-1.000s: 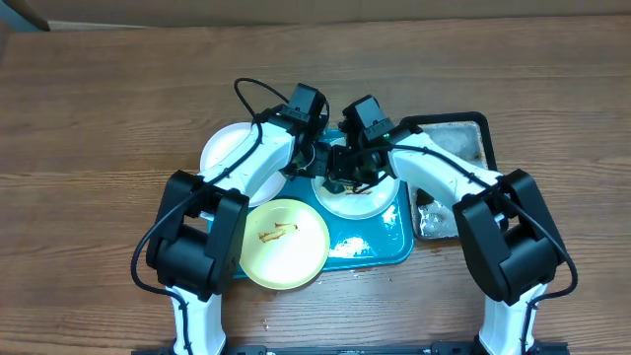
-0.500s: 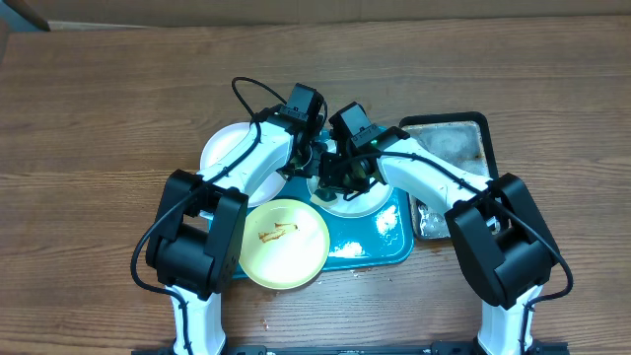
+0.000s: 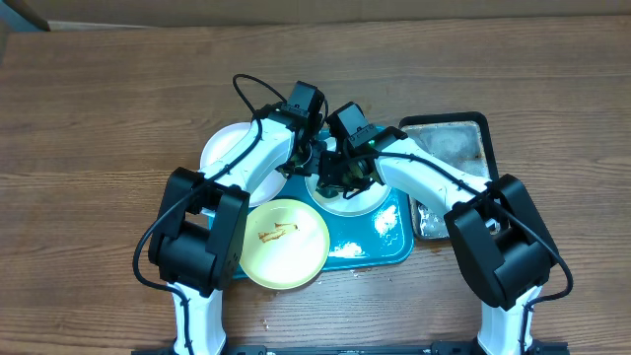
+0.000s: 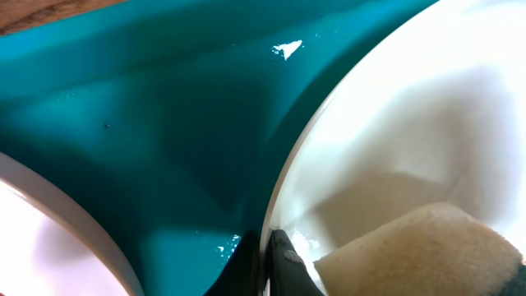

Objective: Clean dirty plates on tray and stack at the side
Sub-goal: 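Scrub the white plate with the sponge while the left gripper holds its rim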

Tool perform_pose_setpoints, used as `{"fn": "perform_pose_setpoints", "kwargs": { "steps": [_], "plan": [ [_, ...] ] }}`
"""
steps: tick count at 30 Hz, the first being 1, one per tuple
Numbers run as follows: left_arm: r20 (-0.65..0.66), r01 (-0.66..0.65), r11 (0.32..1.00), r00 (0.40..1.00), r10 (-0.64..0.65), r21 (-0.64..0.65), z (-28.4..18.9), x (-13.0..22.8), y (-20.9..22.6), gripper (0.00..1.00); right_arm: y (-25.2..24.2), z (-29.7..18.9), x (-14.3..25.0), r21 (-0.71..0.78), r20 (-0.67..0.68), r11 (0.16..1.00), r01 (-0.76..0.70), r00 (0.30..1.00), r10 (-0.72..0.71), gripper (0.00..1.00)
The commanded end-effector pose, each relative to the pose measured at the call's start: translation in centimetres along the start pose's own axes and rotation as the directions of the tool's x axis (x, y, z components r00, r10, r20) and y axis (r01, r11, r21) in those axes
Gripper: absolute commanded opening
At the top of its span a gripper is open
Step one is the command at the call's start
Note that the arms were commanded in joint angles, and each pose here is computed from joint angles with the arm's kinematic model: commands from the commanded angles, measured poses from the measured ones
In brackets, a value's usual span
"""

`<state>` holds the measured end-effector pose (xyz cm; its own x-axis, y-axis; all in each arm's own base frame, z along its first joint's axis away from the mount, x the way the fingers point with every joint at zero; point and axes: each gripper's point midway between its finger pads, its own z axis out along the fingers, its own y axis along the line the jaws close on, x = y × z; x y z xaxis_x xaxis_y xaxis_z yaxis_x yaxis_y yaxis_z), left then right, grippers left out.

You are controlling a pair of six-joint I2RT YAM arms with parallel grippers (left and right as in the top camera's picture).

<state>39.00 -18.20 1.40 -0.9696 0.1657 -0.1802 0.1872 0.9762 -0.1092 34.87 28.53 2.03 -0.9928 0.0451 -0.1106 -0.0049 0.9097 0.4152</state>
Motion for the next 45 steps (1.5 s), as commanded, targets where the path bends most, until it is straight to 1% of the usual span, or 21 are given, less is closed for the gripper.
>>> {"fn": "perform_pose_setpoints", "kwargs": {
  "steps": [1, 12, 22, 25, 29, 33, 45],
  "plan": [
    [0.020, -0.012, 0.998, 1.000, 0.011, 0.069, -1.4, -0.9, -2.3, 0.04, -4.7, 2.4, 0.1, 0.171, 0.008, 0.985, -0.026, 1.000, 0.025, 0.04],
    [0.018, -0.026, 0.997, 1.000, 0.024, 0.071, -1.4, -0.7, -2.9, 0.04, -8.7, 1.2, -1.6, 0.210, 0.012, 0.974, -0.079, 0.997, 0.078, 0.04],
    [0.020, -0.027, 0.997, 0.999, 0.026, 0.069, -1.3, -0.7, -2.9, 0.04, -10.2, 2.7, -0.9, 0.242, -0.023, 0.966, -0.094, 0.994, 0.103, 0.04],
    [0.019, -0.027, 0.997, 0.999, 0.026, 0.069, -1.3, -0.7, -2.9, 0.04, -11.6, 2.3, -1.0, 0.315, -0.005, 0.945, -0.088, 0.996, 0.094, 0.04],
    [0.022, -0.028, 0.997, 0.999, 0.026, 0.069, -1.3, -0.7, -2.9, 0.04, -13.2, 1.7, -0.5, 0.401, -0.021, 0.915, -0.042, 0.998, 0.055, 0.04],
    [0.026, -0.028, 0.997, 0.999, 0.026, 0.071, -1.4, -0.9, -3.0, 0.04, -14.9, 0.8, -0.2, 0.488, -0.021, 0.872, -0.034, 0.998, 0.051, 0.04],
    [0.038, -0.030, 0.997, 0.999, 0.027, 0.073, -1.4, -1.1, -3.0, 0.04, -18.0, -1.3, 0.4, 0.650, -0.025, 0.760, -0.014, 0.999, 0.040, 0.04]
  ]
}}
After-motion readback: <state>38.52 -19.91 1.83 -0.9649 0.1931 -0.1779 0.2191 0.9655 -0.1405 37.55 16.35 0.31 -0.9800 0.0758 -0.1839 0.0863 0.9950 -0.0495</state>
